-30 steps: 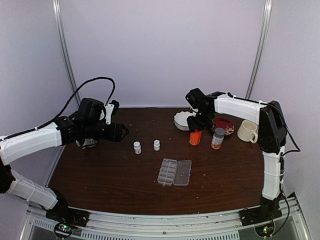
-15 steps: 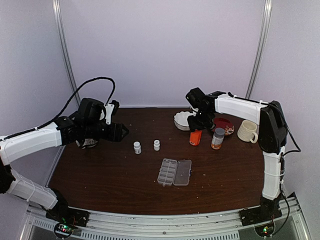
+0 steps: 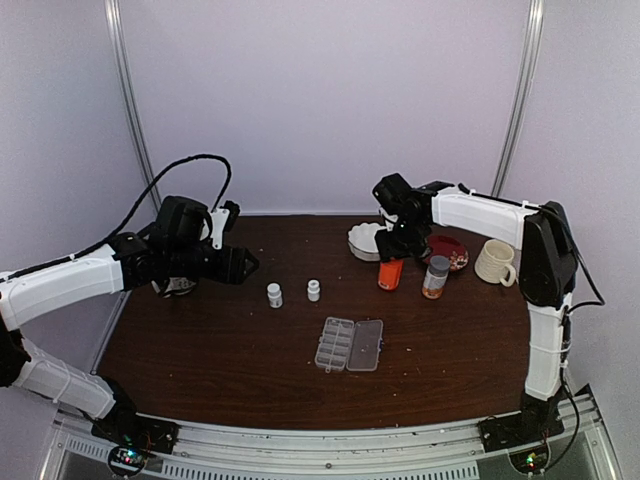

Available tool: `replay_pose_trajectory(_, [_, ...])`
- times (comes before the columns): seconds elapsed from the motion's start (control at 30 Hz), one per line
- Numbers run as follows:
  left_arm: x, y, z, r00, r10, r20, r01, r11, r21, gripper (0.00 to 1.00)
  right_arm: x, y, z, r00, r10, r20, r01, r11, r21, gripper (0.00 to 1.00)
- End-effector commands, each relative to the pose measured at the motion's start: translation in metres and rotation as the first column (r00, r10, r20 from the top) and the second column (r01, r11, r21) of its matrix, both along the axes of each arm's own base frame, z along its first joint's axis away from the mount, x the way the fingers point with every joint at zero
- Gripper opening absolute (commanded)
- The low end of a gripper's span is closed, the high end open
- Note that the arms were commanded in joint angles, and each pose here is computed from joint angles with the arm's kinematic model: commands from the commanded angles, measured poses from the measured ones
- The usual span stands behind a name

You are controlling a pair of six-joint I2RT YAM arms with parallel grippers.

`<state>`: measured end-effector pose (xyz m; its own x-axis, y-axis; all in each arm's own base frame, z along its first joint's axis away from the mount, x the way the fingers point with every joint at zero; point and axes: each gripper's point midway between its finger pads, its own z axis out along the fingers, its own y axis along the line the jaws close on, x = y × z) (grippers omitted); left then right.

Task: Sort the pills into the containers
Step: Pick up the pill bottle from the center of the board, then unscrew the lid of the pill bottle.

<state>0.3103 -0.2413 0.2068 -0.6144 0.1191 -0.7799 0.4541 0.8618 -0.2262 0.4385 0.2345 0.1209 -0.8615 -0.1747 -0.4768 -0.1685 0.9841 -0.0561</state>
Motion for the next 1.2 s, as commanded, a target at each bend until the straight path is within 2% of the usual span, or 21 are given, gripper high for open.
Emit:
replay_pose_trajectory(0.0, [0.001, -0.012, 0.013, 0.999, -0.045, 0.024, 0.047, 0.998, -0.05, 0.65, -0.011, 0.01, 0.057, 0.989, 0.082, 0.121, -0.09, 0.994, 0.058, 0.37])
replay_pose_trajectory(0.1, [0.0, -0.011, 0.02, 0.998, -0.041, 0.046, 0.043, 0.997, -0.056, 0.69, -0.027, 0.022, 0.086, 0.974, 0.138, 0.178, -0.163, 0.978, 0.134, 0.25])
replay_pose_trajectory(0.17, [-0.003, -0.011, 0.028, 0.997, -0.038, 0.073, 0.043, 0.997, -0.066, 0.75, -0.04, 0.03, 0.102, 0.965, 0.168, 0.203, -0.209, 0.957, 0.202, 0.22])
replay_pose_trajectory(0.2, [-0.004, -0.012, 0.032, 0.995, -0.041, 0.09, 0.048, 0.996, -0.075, 0.93, -0.046, 0.035, 0.11, 0.959, 0.182, 0.217, -0.232, 0.944, 0.236, 0.22])
replay_pose_trajectory(0.23, [-0.003, -0.008, 0.037, 0.993, -0.019, 0.115, 0.028, 0.997, -0.076, 0.97, -0.053, 0.04, 0.121, 0.951, 0.194, 0.24, -0.258, 0.926, 0.275, 0.21])
replay_pose_trajectory(0.33, [-0.01, -0.013, 0.054, 0.981, -0.045, 0.189, 0.065, 0.993, -0.097, 0.98, -0.078, 0.057, 0.152, 0.922, 0.237, 0.305, -0.35, 0.848, 0.399, 0.17])
replay_pose_trajectory(0.43, [-0.022, -0.02, 0.078, 0.939, -0.068, 0.337, 0.106, 0.99, -0.093, 0.98, -0.108, 0.074, 0.186, 0.881, 0.265, 0.391, -0.443, 0.751, 0.489, 0.09])
replay_pose_trajectory(0.5, [-0.04, -0.026, 0.108, 0.858, -0.091, 0.506, 0.156, 0.984, -0.088, 0.98, -0.127, 0.081, 0.2, 0.857, 0.276, 0.434, -0.49, 0.698, 0.523, 0.02])
replay_pose_trajectory(0.6, [-0.069, -0.034, 0.132, 0.699, -0.158, 0.698, 0.257, 0.966, -0.039, 0.98, -0.152, 0.093, 0.225, 0.819, 0.28, 0.501, -0.555, 0.608, 0.568, 0.0])
replay_pose_trajectory(0.7, [-0.098, -0.043, 0.134, 0.504, -0.278, 0.817, 0.37, 0.925, 0.087, 0.97, -0.178, 0.108, 0.248, 0.785, 0.295, 0.545, -0.613, 0.496, 0.615, 0.0])
replay_pose_trajectory(0.77, [-0.113, -0.049, 0.136, 0.375, -0.357, 0.855, 0.404, 0.894, 0.196, 0.98, -0.193, 0.117, 0.262, 0.764, 0.305, 0.569, -0.644, 0.42, 0.64, 0.0])
replay_pose_trajectory(0.9, [-0.116, -0.047, 0.149, 0.31, -0.365, 0.878, 0.381, 0.894, 0.237, 0.97, -0.224, 0.137, 0.279, 0.725, 0.342, 0.598, -0.686, 0.284, 0.67, 0.0])
replay_pose_trajectory(1.03, [-0.126, -0.047, 0.161, 0.232, -0.365, 0.902, 0.397, 0.882, 0.255, 0.97, -0.253, 0.157, 0.29, 0.656, 0.404, 0.638, -0.735, 0.152, 0.66, 0.0])
replay_pose_trajectory(1.17, [-0.15, -0.056, 0.16, 0.111, -0.429, 0.896, 0.482, 0.812, 0.33, 0.98, -0.261, 0.166, 0.294, 0.642, 0.414, 0.646, -0.742, 0.123, 0.659, 0.0])
